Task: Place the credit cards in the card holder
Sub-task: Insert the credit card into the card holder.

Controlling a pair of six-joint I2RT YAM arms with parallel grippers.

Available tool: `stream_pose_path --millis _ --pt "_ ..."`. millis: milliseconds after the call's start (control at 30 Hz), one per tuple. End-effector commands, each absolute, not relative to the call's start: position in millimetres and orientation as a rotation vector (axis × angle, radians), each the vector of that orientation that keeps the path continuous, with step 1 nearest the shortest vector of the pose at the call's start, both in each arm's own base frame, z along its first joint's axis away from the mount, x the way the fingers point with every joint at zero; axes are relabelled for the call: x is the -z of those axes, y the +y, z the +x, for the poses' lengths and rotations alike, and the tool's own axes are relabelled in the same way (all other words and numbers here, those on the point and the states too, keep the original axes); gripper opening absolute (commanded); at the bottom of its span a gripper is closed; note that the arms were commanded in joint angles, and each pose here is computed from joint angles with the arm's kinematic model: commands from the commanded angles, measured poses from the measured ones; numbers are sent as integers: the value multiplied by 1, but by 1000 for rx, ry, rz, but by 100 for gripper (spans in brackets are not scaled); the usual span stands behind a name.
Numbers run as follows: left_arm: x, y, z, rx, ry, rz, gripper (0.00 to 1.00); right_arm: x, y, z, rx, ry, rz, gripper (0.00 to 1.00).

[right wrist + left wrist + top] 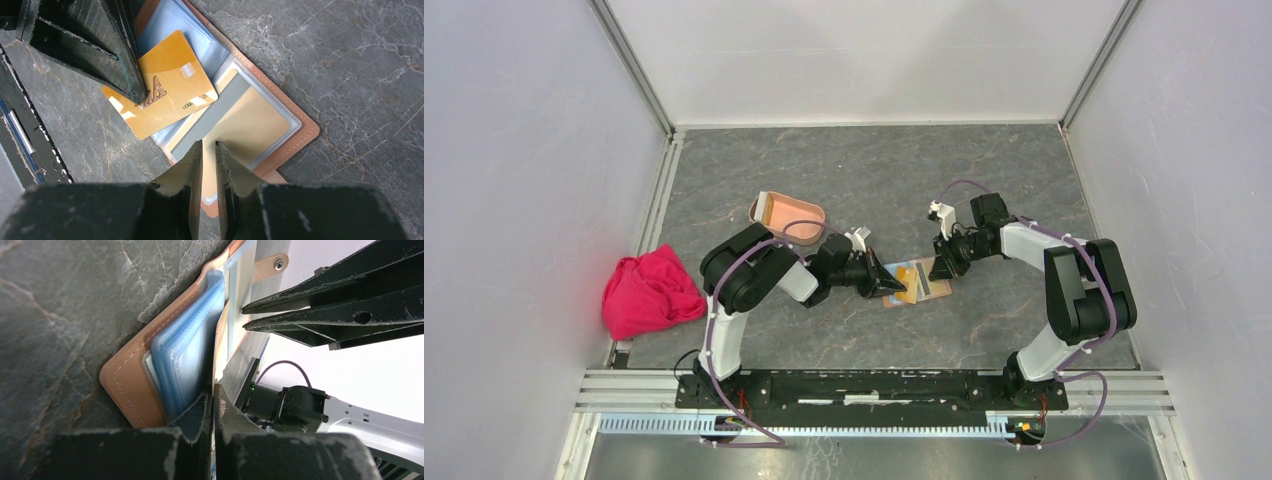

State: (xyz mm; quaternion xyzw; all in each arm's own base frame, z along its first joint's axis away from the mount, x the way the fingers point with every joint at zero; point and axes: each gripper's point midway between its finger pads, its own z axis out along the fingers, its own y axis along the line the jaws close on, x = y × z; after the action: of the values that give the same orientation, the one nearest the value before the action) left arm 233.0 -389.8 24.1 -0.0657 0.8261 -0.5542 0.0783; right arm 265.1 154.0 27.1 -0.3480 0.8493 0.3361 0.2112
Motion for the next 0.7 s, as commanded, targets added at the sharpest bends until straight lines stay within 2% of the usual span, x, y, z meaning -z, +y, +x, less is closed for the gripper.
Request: stream_pose_path --millis 0,267,467,667 --pt "-5 -384 242 1561 2531 -302 6 -35 158 277 -905 2326 -983 21" --pt "-12 -386 252 1565 2490 -338 6 -46 163 279 -914 2275 -1026 21" --pt "-20 -383 247 1574 2478 -329 5 -72 151 291 -781 2176 -1023 25" --pt "-27 -381 247 1552 2483 -309 5 -67 135 298 -726 2224 -968 28"
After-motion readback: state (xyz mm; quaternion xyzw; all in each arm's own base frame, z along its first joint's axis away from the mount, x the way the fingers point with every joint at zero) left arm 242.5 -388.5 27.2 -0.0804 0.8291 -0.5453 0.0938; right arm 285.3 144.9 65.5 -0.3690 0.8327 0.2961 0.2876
